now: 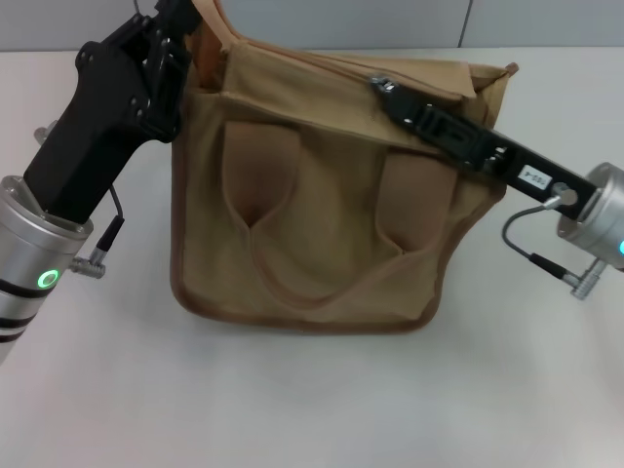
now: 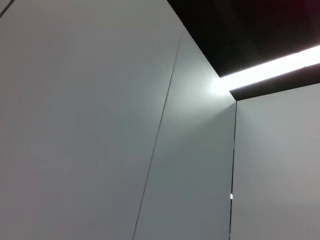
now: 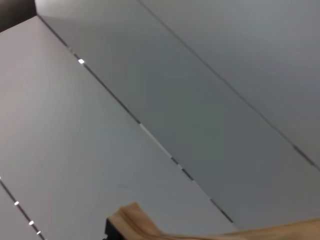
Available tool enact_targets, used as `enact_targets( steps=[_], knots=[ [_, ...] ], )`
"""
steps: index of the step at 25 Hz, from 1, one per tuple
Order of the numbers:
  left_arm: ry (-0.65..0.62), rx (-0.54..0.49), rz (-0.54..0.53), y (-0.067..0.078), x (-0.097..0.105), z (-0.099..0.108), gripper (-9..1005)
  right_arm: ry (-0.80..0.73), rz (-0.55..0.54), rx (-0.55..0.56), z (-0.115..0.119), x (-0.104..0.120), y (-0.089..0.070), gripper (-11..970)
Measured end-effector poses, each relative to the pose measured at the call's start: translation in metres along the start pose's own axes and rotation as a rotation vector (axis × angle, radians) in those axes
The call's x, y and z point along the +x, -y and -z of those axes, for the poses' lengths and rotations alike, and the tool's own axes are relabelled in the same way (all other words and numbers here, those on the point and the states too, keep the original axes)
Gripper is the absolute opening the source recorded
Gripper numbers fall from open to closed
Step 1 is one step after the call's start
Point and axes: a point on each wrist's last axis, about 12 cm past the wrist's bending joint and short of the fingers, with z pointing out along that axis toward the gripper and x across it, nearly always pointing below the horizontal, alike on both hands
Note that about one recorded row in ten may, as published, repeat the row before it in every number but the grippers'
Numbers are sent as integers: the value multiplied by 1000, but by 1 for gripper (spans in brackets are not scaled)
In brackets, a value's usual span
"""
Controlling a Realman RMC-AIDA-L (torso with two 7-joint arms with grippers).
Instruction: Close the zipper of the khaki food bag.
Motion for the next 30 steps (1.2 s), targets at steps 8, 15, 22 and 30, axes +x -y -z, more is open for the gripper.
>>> enact_targets(
  steps=[8,15,22,30],
  knots=[
    [8,-34,-11,-2,-3,8,134,21,-12,61,23,-1,3,37],
    [10,-50,-15,-3,-4,12,136,80,-7,101,40,-2,4,43],
    [-37,-83,-39,-8,-1,14,137,137,129,40,46,-4,-7,48],
    [-52,-119,-71,-17,-6,22,138,165,240,13,54,0,-15,236]
  ],
)
